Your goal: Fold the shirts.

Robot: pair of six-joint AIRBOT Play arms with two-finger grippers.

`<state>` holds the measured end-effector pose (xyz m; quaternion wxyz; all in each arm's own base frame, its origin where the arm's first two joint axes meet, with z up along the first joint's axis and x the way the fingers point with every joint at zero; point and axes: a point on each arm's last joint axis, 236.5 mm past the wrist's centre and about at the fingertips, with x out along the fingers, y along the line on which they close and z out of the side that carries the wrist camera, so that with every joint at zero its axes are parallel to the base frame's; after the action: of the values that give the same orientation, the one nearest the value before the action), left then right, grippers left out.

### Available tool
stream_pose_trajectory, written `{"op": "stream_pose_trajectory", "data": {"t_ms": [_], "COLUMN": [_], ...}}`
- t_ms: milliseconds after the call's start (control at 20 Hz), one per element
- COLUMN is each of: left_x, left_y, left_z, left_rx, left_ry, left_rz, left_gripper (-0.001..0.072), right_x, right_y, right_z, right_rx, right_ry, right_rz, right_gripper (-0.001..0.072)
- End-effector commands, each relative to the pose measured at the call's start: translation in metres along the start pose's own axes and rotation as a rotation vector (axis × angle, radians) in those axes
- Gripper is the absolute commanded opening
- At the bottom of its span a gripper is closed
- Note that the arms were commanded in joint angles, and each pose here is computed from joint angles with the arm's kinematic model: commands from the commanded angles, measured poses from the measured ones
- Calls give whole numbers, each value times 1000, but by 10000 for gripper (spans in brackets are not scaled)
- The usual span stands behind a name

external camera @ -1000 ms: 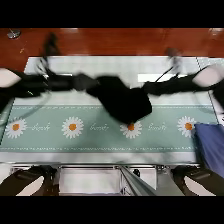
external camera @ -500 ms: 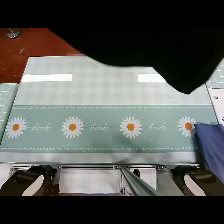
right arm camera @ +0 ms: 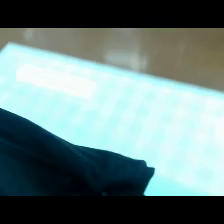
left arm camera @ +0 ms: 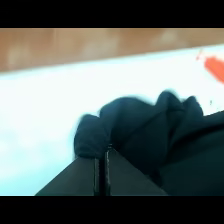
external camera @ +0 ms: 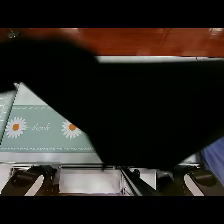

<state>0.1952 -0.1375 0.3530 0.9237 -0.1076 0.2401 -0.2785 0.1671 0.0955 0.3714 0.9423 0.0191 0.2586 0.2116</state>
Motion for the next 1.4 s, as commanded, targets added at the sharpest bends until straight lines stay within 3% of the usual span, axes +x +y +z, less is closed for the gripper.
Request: {"op": "stream_pose_trajectory", "data": {"t_ms": [0, 250, 450, 700, 750, 800, 850, 900, 1050, 1150, 1250, 1350], "left_x": [30, 121, 204, 285, 295, 302, 307, 304, 252, 206, 167, 139], "left_y": [24, 85, 129, 177, 180, 182, 181, 181, 209, 220, 224, 225], "left_z": [-53, -95, -103, -102, -108, -116, -126, -140, -181, -213, -253, -298], "left_rx": [-107, -267, -313, -463, -485, -494, -501, -485, -427, -484, -586, -727], "left_ry": [135, 203, 196, 106, 129, 170, 223, 309, 599, 754, 855, 887], "left_rz": [27, 90, 136, 181, 181, 180, 175, 165, 190, 147, 135, 169], "left_gripper": [24, 24, 25, 29, 86, 342, 713, 704, 702, 701, 701, 701], "right_x": [41, 154, 245, 354, 369, 380, 386, 386, 343, 284, 245, 239], "right_y": [-5, -65, -124, -155, -156, -156, -157, -160, -195, -242, -257, -235], "right_z": [-50, -116, -123, -101, -102, -104, -106, -109, -134, -195, -240, -265], "right_rx": [61, 204, 281, 649, 704, 746, 782, 802, 758, 696, 806, 949], "right_ry": [198, 360, 395, 323, 338, 352, 373, 407, 529, 727, 764, 637], "right_rz": [47, -45, -150, 4, 43, 85, 113, 136, 92, -105, -180, -116], "right_gripper": [17, 17, 17, 18, 36, 266, 584, 627, 627, 627, 627, 626]}}
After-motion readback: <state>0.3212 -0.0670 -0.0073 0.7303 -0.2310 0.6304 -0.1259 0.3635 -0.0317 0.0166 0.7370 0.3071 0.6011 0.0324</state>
